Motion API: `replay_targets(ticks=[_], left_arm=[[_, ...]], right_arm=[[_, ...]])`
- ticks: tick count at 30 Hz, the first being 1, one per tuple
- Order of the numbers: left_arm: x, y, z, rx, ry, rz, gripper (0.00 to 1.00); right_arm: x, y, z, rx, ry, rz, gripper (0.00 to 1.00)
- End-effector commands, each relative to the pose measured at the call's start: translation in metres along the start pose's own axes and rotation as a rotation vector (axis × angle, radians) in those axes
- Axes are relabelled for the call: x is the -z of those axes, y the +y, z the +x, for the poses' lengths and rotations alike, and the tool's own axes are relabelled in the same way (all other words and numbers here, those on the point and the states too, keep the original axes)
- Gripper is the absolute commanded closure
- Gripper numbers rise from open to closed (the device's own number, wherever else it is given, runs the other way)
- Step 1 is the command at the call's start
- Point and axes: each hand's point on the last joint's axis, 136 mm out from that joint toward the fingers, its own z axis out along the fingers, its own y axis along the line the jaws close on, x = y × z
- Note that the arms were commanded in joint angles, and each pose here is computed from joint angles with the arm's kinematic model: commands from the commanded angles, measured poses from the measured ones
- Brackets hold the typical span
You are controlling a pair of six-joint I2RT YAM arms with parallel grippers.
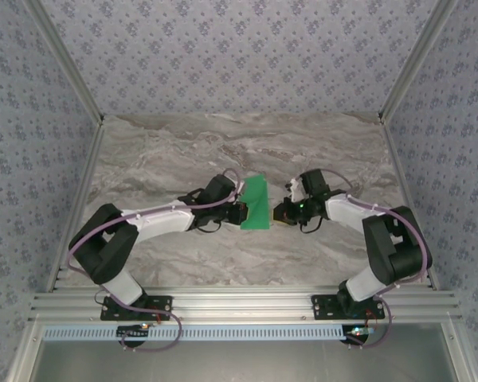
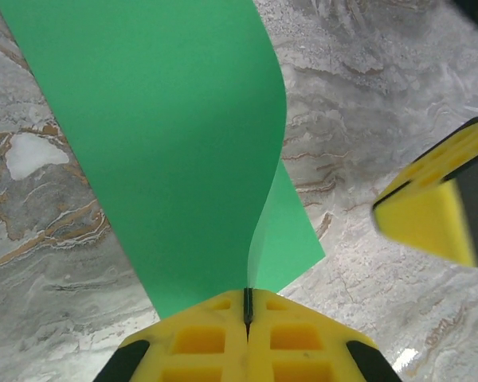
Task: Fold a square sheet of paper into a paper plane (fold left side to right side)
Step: Fold the triangle a second time at the center of the table.
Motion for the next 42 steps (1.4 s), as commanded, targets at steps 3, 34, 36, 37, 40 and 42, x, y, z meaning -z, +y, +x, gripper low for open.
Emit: replay_targets(ticks=[3,34,36,37,40,42], left_arm=[[0.012,-0.015,-0.008,0.012,-0.004,0.144,1.0],[-0.021,0.029,-0.014,-0.002,0.156,0.149,1.0],[-0.023,0.03,-0.014,-0.003,0.163,0.146,1.0],[-0.024,0.03,-0.013,-0.005,0.166,0.147,1.0],[-0.026,0.032,-0.012,-0.009,0.178,0.145,1.0],[-0.028,0.032,-0.011,-0.012,0.188,0.145,1.0]], right_arm=[[-0.018,-0.001,-0.005,0.028,-0.006,0.016,0.95],[-0.034,-0.05,0.03,0.04,0.172,0.291,0.95],[-0.034,-0.05,0.031,0.043,0.174,0.292,0.95],[-0.034,-0.05,0.031,0.04,0.175,0.293,0.95],[-0.034,-0.049,0.031,0.044,0.176,0.293,0.95],[-0.034,-0.049,0.031,0.045,0.176,0.295,0.95]])
